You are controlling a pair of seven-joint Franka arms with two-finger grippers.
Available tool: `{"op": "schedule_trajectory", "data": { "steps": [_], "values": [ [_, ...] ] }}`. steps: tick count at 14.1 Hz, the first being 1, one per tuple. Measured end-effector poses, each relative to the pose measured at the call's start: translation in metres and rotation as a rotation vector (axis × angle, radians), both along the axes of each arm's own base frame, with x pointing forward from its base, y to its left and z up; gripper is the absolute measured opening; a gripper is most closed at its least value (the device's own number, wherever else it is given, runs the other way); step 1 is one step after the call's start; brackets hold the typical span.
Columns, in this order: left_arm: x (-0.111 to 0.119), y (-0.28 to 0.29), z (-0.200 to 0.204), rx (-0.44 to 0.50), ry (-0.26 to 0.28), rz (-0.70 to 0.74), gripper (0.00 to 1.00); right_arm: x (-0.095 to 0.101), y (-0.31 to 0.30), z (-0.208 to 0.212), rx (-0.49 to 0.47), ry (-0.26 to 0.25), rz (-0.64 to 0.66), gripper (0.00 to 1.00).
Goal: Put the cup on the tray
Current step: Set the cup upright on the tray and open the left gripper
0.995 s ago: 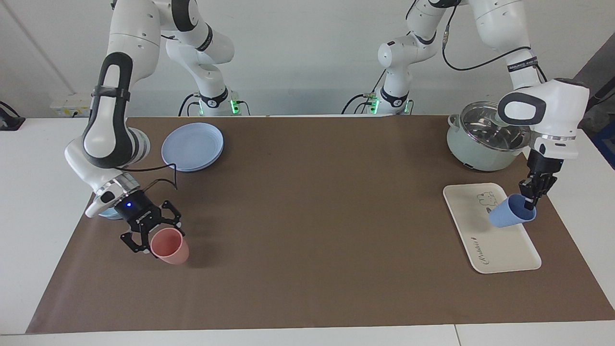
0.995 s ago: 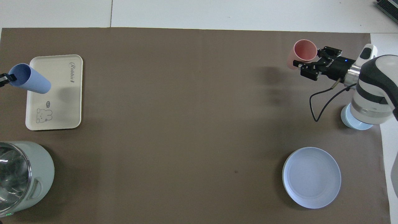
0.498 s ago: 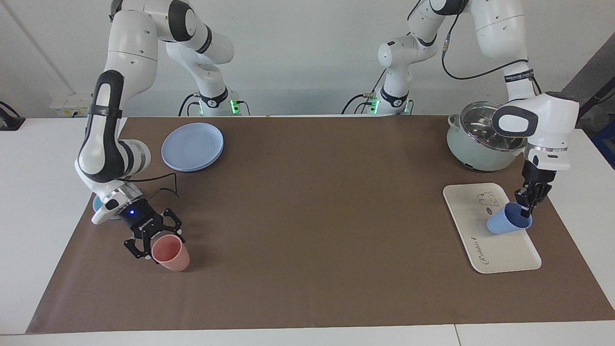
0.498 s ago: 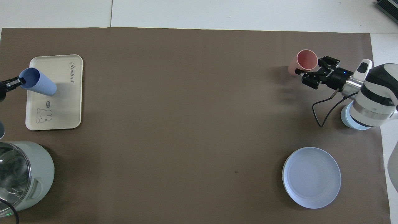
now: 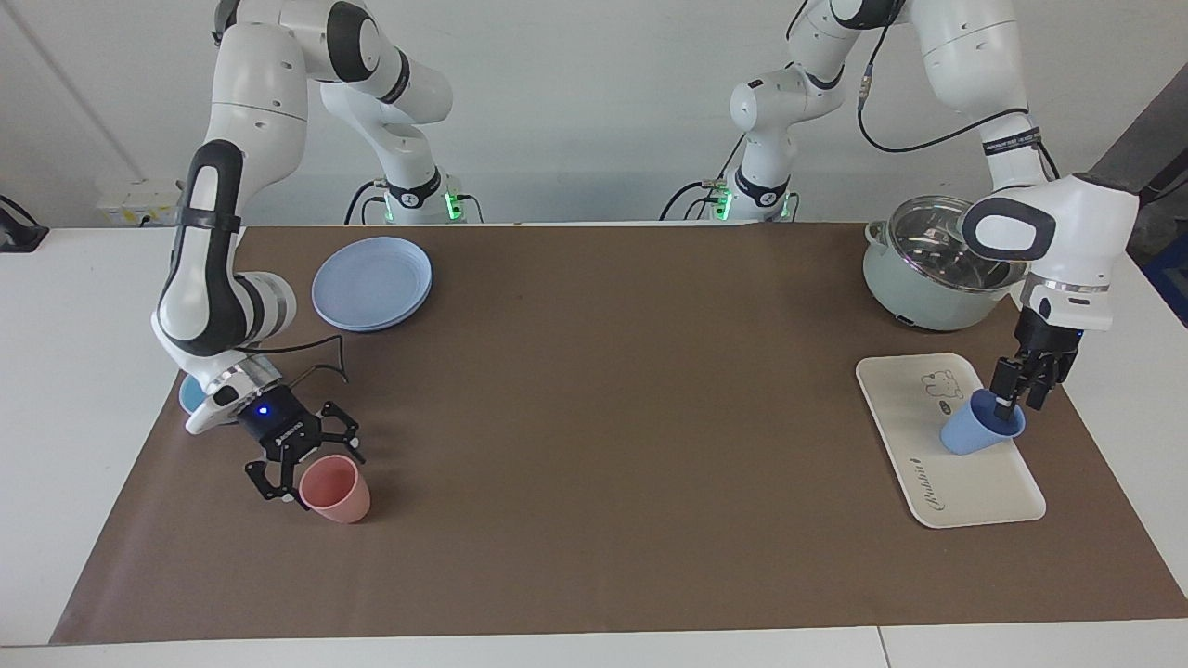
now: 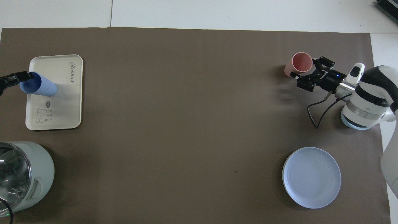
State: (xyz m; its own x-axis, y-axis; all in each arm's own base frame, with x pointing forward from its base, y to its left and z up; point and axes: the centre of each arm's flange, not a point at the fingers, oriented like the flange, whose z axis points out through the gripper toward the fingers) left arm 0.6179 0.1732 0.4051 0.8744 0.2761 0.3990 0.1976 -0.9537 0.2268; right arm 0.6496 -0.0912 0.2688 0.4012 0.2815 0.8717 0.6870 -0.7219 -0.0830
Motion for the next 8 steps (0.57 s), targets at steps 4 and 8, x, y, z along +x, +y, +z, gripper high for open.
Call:
{"op": "schedule_trajectory", "data": {
  "steps": [4,8],
  "values": [
    [0.012,-0.012,0.061,-0.091,0.096,-0.115,0.79,0.003,0.001,0.033,-0.002,-0.051,0.004,1.00],
    [0.008,-0.045,0.131,0.015,0.288,-0.321,0.80,-0.005,-0.001,0.089,-0.084,-0.096,0.067,1.00]
  ]
}}
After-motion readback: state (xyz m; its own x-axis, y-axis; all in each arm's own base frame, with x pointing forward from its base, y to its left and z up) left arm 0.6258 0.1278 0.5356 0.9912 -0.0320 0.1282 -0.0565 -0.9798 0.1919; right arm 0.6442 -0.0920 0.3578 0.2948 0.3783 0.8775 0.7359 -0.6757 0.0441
